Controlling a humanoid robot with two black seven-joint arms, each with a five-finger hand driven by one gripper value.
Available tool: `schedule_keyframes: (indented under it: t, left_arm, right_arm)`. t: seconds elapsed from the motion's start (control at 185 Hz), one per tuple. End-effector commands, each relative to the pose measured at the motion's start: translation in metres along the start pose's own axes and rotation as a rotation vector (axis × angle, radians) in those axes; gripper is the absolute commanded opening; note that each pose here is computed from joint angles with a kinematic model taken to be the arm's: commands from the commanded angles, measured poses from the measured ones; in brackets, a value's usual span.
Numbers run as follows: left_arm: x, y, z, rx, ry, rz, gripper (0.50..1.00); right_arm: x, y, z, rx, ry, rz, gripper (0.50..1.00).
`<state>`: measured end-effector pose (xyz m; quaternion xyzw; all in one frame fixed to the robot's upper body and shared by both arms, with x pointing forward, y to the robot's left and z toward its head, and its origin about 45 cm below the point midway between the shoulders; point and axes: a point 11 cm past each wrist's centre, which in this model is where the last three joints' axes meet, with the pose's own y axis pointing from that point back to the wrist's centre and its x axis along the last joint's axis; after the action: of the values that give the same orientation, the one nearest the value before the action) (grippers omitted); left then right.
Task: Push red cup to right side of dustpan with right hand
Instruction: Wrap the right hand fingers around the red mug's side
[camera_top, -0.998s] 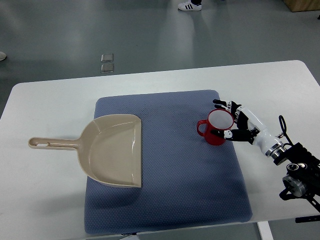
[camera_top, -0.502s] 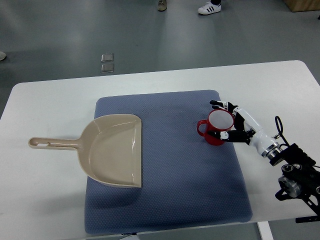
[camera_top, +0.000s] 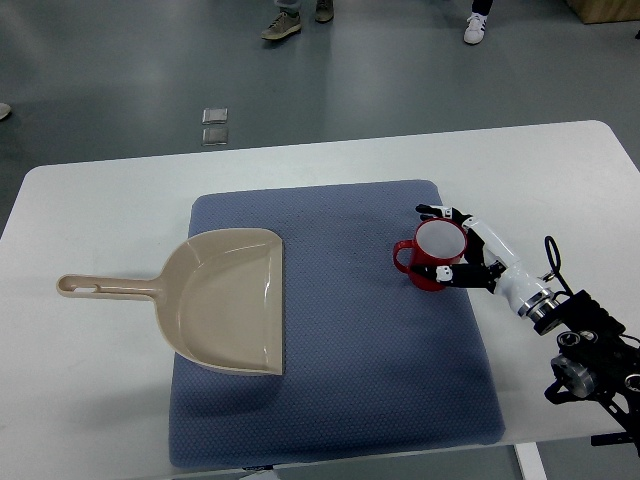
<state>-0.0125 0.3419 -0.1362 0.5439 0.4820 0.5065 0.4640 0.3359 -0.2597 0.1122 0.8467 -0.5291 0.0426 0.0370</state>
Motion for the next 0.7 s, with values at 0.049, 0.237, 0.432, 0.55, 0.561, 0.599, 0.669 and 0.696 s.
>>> schedule_keyframes:
  t: [0.049,0.237,0.432,0.55,0.561,0.599,0.669,0.696]
  left_arm:
    - [0.0000,0.0000,0.0001,0.000,0.001,0.000,1.000]
    - [0.0000,0.0000,0.0001,0.000,0.001,0.000,1.000]
    - [0.0000,0.0000,0.0001,0.000,0.001,0.000,1.000]
    - [0.0000,0.0000,0.0001,0.000,0.001,0.000,1.000]
    - [0.0000,0.0000,0.0000,0.000,0.000,0.000,1.000]
    - [0.0000,0.0000,0.0001,0.000,0.001,0.000,1.000]
    - [0.0000,0.0000,0.0001,0.000,0.001,0.000,1.000]
    - [0.0000,0.0000,0.0001,0.000,0.001,0.000,1.000]
  right_arm:
    - [-0.0002,-0.0004,0.0021,-0.005,0.000,0.007,0.928]
    - [-0.0010,-0.0017,0.0029,-0.006,0.002,0.011,0.928]
    - [-0.0005,-0.0020,0.0027,-0.005,0.002,0.012,0.928]
    - [-0.0003,-0.0020,0.0026,-0.005,-0.006,0.014,0.928]
    - [-0.0003,-0.0020,0.0026,-0.005,-0.009,0.014,0.928]
    - [0.0004,-0.0026,0.0018,-0.002,-0.013,0.016,0.928]
    - [-0.0001,-0.0025,0.0021,-0.002,-0.021,0.016,0.928]
    - [-0.0001,-0.0025,0.0021,-0.002,-0.021,0.016,0.928]
